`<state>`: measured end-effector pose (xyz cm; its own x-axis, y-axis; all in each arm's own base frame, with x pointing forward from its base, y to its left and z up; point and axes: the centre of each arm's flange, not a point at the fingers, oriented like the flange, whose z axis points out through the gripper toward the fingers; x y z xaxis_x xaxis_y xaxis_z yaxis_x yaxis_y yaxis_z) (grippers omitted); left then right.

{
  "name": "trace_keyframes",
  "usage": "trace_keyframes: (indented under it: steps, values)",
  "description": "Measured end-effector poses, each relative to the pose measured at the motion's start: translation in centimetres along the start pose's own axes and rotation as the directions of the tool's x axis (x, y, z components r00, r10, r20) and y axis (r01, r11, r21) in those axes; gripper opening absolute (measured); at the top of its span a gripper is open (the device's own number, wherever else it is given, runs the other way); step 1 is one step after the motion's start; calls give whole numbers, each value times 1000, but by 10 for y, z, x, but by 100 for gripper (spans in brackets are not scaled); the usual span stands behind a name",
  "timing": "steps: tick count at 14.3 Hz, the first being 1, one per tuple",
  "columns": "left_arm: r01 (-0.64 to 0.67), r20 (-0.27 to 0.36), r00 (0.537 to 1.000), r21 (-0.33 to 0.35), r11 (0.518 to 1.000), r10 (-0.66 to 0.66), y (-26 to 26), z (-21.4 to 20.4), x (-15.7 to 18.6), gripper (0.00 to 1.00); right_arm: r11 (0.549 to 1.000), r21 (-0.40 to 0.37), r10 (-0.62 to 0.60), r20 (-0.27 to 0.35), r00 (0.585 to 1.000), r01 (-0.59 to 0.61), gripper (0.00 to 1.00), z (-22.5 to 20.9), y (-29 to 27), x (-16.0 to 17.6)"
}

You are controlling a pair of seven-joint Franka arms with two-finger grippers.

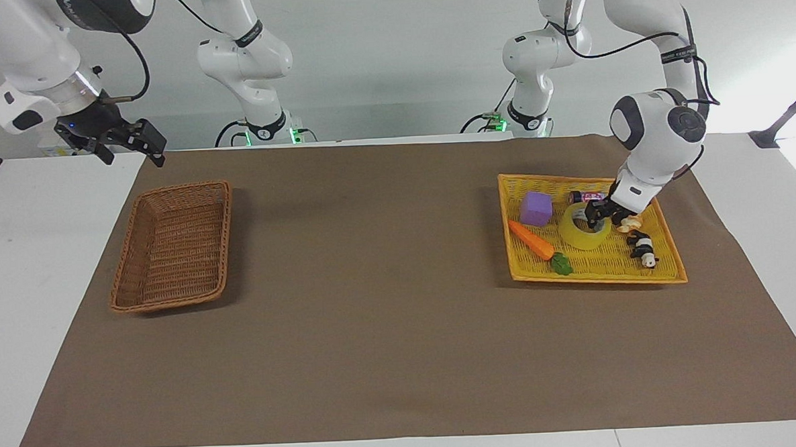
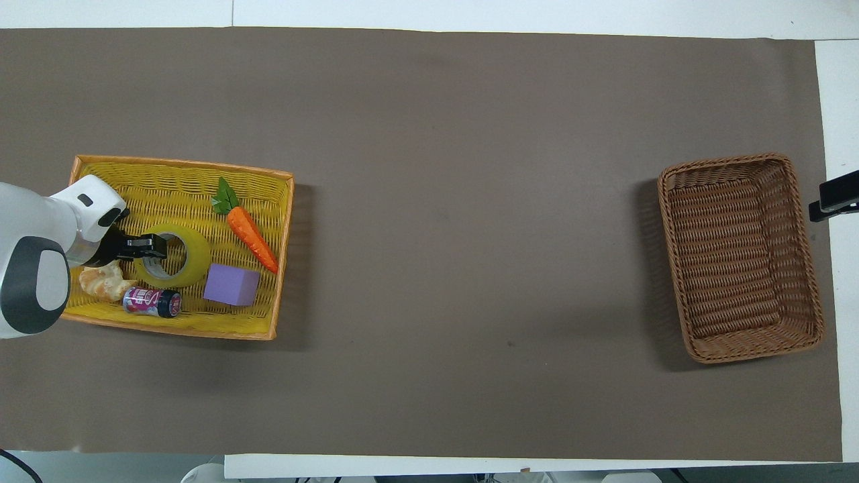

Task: Move tape to another basket
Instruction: 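Grasp the yellow tape roll by its rim with the left gripper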

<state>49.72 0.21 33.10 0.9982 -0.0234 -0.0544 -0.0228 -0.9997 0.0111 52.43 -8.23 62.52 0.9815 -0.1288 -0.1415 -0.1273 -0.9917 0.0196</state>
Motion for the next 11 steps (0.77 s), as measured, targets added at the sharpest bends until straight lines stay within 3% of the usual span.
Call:
trace_keyframes:
  steps: [2,5,8,9,10,11]
  values:
    - [0,8,1000,-1,1000,0,0,9,-2,60,1000,0,0,0,1000,0,100,0,0,0]
    - [0,12,1000,-3,1000,0,0,22,-2,50,1000,0,0,0,1000,0,100,0,0,0]
    - [1,6,1000,-4,1000,-1,0,27,-1,48,1000,0,0,0,1000,0,100,0,0,0]
    - [0,5,1000,-4,1000,0,0,26,-1,41,1000,0,0,0,1000,0,100,0,0,0]
    - [1,4,1000,-4,1000,-1,-1,26,-1,27,1000,0,0,0,1000,0,100,0,0,0]
    - [0,3,1000,-4,1000,0,0,25,-1,22,1000,0,0,0,1000,0,100,0,0,0]
